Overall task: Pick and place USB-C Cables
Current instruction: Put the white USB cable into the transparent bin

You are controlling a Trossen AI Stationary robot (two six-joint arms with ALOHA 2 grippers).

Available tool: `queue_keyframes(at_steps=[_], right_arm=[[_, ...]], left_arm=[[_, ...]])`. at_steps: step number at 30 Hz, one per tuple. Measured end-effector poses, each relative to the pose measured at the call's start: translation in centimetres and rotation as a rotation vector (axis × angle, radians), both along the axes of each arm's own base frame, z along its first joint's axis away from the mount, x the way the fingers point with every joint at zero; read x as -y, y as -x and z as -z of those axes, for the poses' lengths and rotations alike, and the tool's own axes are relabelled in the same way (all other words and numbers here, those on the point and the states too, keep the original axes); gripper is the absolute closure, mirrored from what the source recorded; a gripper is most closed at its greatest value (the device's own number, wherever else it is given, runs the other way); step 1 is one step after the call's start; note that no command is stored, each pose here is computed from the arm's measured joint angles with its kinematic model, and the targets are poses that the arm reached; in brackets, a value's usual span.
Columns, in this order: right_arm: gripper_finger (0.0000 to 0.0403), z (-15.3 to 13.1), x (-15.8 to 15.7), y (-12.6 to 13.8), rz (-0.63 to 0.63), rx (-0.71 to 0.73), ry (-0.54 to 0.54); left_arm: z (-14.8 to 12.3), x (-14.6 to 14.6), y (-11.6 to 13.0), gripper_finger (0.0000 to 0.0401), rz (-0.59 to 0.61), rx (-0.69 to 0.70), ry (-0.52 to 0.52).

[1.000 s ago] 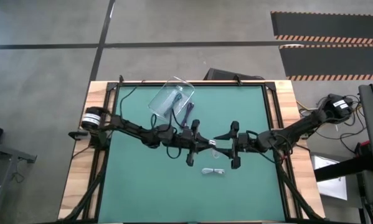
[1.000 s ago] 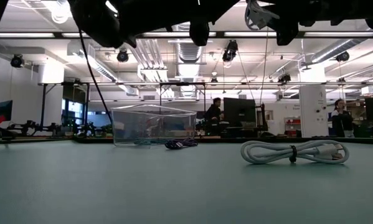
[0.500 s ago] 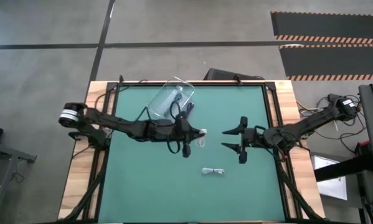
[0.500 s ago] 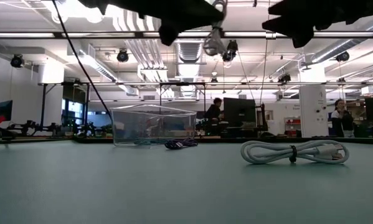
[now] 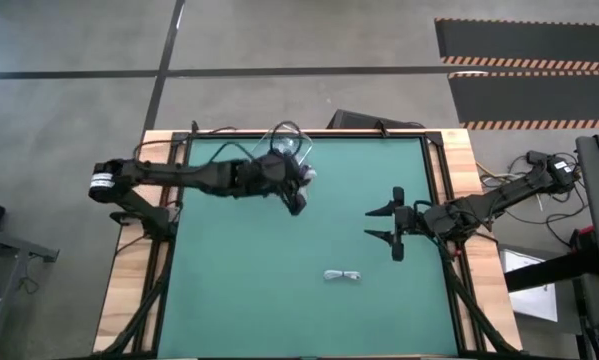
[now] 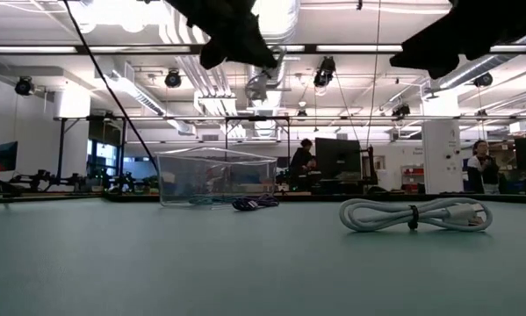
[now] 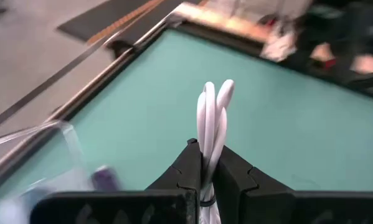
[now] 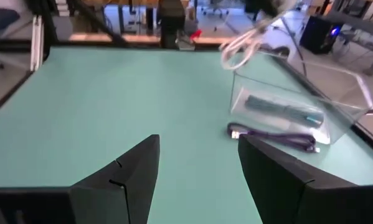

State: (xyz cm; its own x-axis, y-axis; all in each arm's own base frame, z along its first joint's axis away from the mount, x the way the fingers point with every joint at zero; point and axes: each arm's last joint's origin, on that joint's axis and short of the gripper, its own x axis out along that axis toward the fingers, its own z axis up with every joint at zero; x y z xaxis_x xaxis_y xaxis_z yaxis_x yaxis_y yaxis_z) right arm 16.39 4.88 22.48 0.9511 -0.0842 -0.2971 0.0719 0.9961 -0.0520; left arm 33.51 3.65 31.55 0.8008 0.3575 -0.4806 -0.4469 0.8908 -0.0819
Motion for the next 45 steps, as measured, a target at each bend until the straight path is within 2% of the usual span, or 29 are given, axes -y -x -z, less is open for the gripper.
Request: queue_keyframes(at_steps=[4,9,18,25,45], right_arm=[[0.0193,0.1,0.1,0.3,-0.010,-0.023,-0.014],[0.0193,0.2,0.0,0.3,-0.013,-0.029,-0.021],[0.0193,0.2,0.0,0.3,-0.026,-0.030,-0.031],[0.0193,0.2,0.0,0.3,-0.025,-0.029,-0.033],[0.0193,0.2,0.0,0.3,-0.022,-0.029,-0.032]], left_arm=[[-1.0,-2.9,1.0,0.0393,-0.087,-0.098,0.011],[-1.7,-6.5,2.3,0.0393,-0.198,-0.142,0.029],[0.0,-11.5,4.7,0.0393,-0.291,-0.221,0.127],[1.8,-12.8,5.0,0.0393,-0.284,-0.263,0.188],[6.0,-14.0,2.9,0.0393,-0.284,-0.379,0.232]])
